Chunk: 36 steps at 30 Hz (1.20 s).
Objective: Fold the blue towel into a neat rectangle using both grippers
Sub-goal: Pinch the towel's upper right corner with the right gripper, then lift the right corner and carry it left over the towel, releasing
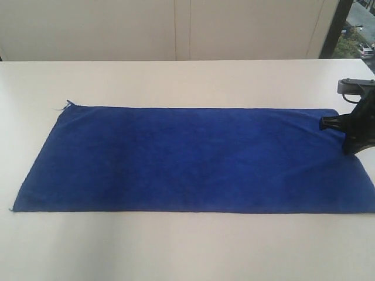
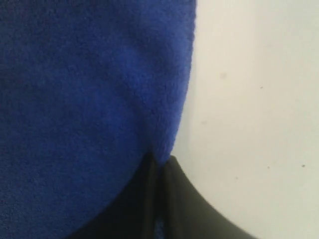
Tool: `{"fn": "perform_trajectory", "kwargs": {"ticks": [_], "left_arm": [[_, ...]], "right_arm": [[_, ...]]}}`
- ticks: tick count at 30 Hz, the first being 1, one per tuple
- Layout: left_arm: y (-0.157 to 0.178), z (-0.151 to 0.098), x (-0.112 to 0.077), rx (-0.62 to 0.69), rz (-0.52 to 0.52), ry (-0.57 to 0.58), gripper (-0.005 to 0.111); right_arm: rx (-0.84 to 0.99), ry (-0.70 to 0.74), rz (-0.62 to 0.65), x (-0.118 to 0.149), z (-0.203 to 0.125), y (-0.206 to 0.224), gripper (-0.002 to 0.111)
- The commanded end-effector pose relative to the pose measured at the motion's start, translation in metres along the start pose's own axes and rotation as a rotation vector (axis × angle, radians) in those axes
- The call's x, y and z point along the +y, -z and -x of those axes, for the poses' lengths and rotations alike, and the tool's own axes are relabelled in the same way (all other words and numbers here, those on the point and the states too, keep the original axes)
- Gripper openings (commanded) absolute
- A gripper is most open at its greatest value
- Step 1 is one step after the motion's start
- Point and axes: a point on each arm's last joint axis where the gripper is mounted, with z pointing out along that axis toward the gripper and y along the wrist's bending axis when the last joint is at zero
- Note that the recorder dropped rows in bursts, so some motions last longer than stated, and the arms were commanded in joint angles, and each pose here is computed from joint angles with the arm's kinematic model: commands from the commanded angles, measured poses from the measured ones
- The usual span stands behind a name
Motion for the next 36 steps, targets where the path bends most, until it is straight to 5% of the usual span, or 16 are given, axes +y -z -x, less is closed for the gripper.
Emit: {"fn": "perform_trajectory", "kwargs": {"ticks": [1,13,20,26,36], "left_arm": [[0.002,-0.001,-0.002,-0.002,-0.009,0.011,0.0],[0.002,-0.001,-0.002,-0.002,-0.009,0.011,0.0],[0.002,-0.001,-0.002,-0.002,-0.009,0.011,0.0],[0.002,-0.001,-0.002,-0.002,-0.009,0.011,0.0],[0.002,-0.001,-0.002,-0.002,-0.009,0.011,0.0]], "right_arm": [[0.036,0.016,-0.039,-0.008,0.001,0.001,0.0],[0.01,-0.068,-0.26,-0.063,0.022,0.037,0.0],[-0.034,-0.135,-0.191,-0.064,0.03,0.051,0.0],[-0.134,-0.084,-0.102,-0.026,0.036,0.099,0.0],[-0.3,0.237,0.058,0.097,0.023,0.19,0.0]]}}
